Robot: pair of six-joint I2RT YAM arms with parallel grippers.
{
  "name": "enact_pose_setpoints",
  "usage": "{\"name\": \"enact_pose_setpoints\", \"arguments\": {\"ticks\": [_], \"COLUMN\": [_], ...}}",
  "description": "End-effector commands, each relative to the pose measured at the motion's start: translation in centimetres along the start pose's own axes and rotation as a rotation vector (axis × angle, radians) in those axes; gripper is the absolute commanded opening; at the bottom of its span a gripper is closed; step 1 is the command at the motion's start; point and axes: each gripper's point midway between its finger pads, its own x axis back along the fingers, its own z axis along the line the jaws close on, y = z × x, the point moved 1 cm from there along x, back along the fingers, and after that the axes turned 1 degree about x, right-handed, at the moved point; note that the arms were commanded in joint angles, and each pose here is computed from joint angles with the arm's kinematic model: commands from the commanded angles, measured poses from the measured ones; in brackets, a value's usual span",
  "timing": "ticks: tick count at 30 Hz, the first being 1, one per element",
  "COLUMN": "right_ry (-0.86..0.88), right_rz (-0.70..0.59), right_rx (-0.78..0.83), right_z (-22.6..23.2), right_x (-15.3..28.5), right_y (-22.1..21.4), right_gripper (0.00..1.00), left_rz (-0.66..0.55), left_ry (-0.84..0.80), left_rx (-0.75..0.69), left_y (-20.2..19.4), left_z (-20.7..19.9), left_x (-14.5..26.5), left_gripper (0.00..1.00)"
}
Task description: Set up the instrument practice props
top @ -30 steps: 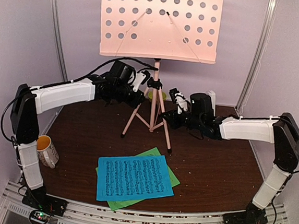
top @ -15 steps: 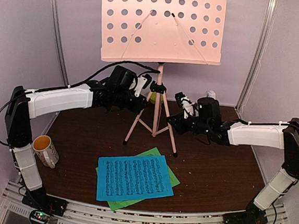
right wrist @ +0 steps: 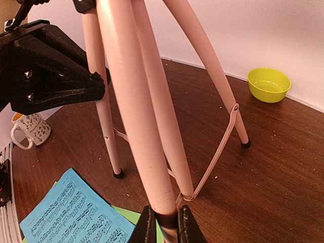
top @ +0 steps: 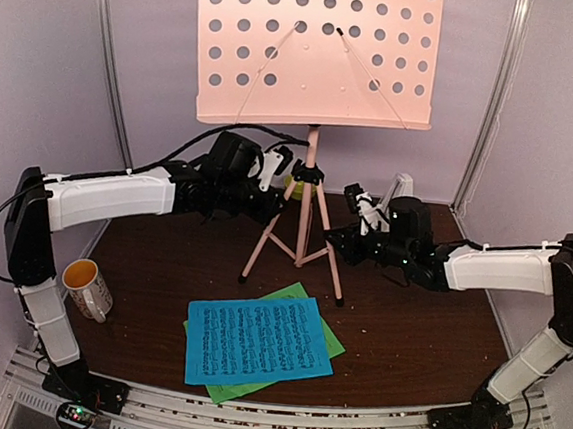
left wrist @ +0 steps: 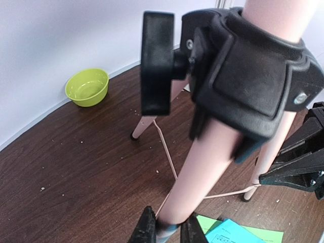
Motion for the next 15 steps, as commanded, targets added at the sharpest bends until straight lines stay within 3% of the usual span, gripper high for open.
{"name": "enact_pose_setpoints", "arguments": {"ticks": [1,4,10,13,15], "right_ry": [-0.072,-0.067,-0.062,-0.073,-0.091], "right_rz": [0.008,0.014,-0.009,-0.026,-0.036], "right_rx": [-0.100,-0.111,-0.118,-0.124,-0.131], "right_z": [-1.6,-1.5,-1.0,-1.0,-1.1], "right_x": [0.9,1.0,2.1,2.9,3.6], "right_y": [-0.7,-1.0,-0.4,0.4,0.8], "right_gripper": [0.00,0.12,0.37,0.55,0.63], "left_rz": [0.034,0.033,0.018,0.001,-0.005], "left_ry": [0.004,-0.016,-0.075,-0.087,-0.087], "left_rx": [0.118,0.107,0.080,0.069,0.069], "left_y": [-1.1,-1.1,-1.3,-1.1,-1.1], "left_z": [0.9,0.6,-0.3,-0.4,-0.3], "left_x": [0.9,1.3,2.4,3.4,3.9], "left_gripper": [0.04,0.13,0.57,0.77,0.81]}}
